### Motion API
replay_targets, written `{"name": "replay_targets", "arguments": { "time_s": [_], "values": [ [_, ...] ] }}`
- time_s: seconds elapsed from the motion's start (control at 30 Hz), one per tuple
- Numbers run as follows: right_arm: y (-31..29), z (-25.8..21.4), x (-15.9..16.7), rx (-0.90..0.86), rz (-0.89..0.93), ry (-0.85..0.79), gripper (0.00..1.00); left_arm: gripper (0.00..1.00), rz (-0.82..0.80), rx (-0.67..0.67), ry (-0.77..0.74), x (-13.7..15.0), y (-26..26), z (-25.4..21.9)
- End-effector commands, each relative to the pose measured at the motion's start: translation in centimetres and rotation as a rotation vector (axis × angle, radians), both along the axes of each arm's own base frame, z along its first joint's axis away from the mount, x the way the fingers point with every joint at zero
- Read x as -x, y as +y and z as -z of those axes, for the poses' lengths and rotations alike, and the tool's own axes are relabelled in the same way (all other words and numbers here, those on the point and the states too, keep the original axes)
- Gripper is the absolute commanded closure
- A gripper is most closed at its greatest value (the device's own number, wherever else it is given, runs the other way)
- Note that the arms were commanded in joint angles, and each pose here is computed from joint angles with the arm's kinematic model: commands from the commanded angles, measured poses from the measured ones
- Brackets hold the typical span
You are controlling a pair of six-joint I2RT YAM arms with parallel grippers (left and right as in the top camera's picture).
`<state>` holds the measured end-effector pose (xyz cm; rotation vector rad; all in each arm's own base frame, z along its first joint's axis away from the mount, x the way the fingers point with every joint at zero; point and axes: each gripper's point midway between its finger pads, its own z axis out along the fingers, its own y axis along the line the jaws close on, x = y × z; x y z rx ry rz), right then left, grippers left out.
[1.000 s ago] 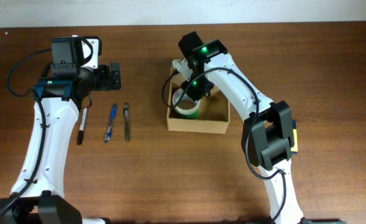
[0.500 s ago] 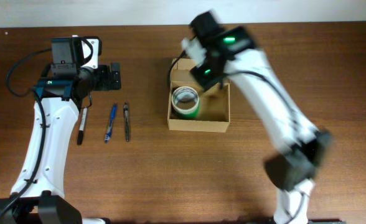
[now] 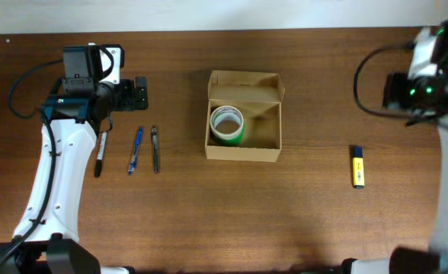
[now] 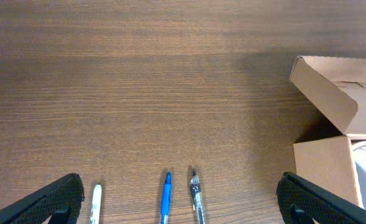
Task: Pack container
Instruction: 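Release the white tape and move the right gripper to the yellow highlighter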
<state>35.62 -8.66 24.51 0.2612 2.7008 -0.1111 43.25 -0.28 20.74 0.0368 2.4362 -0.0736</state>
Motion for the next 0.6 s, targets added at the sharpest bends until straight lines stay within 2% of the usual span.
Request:
{"name": "replay_targets", "arguments": {
  "time_s": [0.0,0.23,0.57],
  "values": [
    [-0.1,7.1,1.7,-0.119,0.051,0.152,0.42,0.01,0.013,0.000,-0.019,-0.3,0.0,-0.8],
    [-0.9,16.0,4.3,-0.063,0.038,0.301,0.37,0.01,0.012,0.000,-0.019,-0.3,0.0,-0.8],
    [-1.4,22.1,5.2,-0.036,0.004,0.413,0.35,0.01,0.012,0.000,-0.019,-0.3,0.0,-0.8]
  ]
}}
